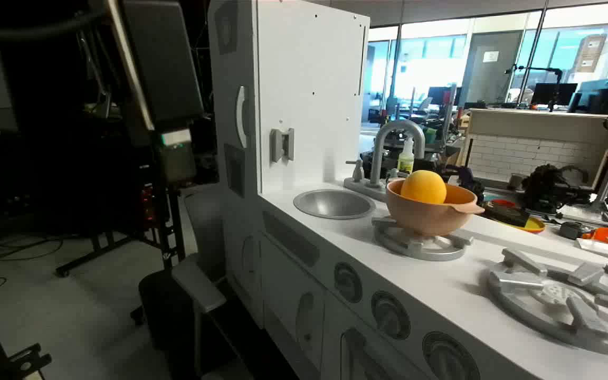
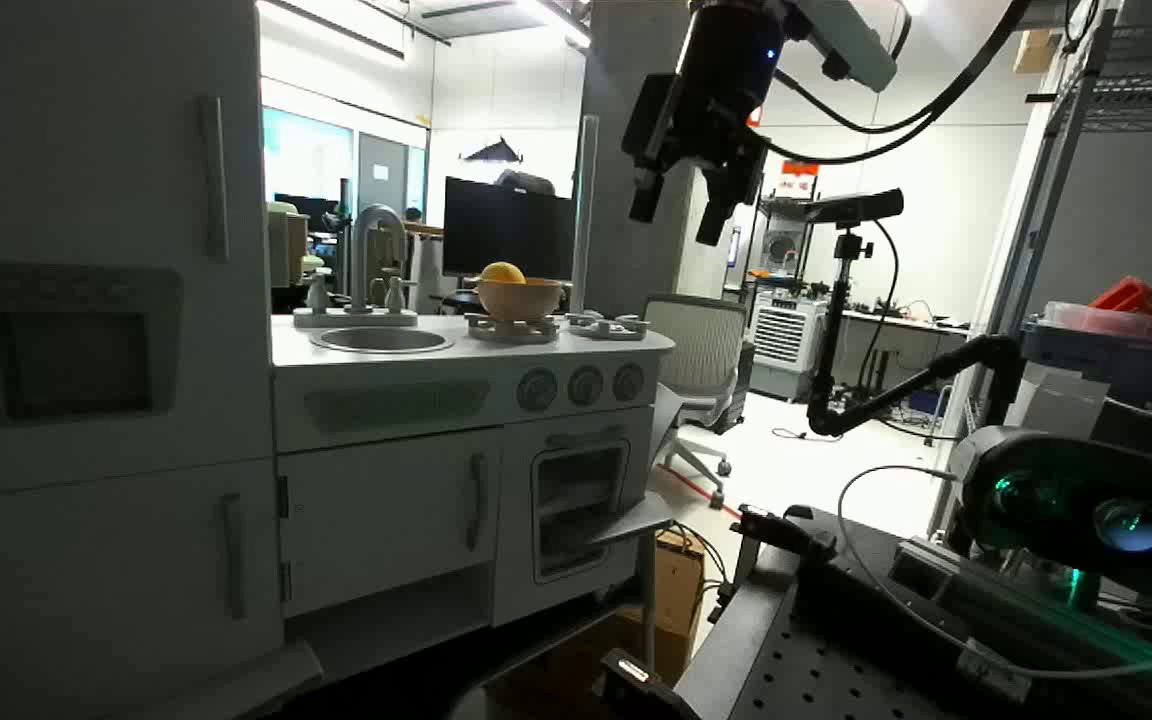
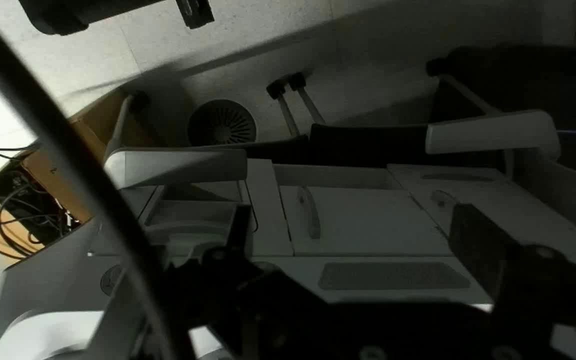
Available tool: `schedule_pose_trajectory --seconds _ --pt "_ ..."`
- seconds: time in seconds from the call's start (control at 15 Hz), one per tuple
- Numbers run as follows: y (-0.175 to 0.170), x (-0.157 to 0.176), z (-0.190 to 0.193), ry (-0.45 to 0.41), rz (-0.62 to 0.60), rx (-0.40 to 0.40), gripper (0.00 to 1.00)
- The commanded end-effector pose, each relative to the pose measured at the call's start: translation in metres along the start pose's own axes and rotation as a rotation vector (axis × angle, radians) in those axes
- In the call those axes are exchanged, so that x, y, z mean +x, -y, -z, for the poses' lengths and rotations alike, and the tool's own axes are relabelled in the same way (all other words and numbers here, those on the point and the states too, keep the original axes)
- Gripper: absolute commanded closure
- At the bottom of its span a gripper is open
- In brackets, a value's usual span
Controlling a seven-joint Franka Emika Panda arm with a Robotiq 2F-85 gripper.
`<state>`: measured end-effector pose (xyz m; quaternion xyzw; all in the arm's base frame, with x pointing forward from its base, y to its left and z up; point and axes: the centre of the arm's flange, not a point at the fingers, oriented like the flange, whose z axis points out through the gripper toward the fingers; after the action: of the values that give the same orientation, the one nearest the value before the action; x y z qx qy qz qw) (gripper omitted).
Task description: Open the top cabinet door and put an orange plushie and the maize in the top compartment of the cabinet
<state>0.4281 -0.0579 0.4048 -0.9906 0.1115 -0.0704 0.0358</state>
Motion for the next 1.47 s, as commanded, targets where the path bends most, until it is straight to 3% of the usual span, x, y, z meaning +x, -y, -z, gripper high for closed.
schedule_pose_trajectory --seconds 0.0,0.27,0.4,1.0,1.4 --pt "0.000 0.000 0.000 -0.001 0.000 0.000 0.00" --pt "0.000 0.001 0.001 -0.003 0.000 0.000 0.00" --pt "0.019 0.007 0.006 -0.005 0.003 -0.010 0.00" --pt "0.175 0.087 0.050 -0.123 0.014 -0.010 0.00" --pt "0.218 0.134 0.028 -0.196 -0.052 -0.064 0.00"
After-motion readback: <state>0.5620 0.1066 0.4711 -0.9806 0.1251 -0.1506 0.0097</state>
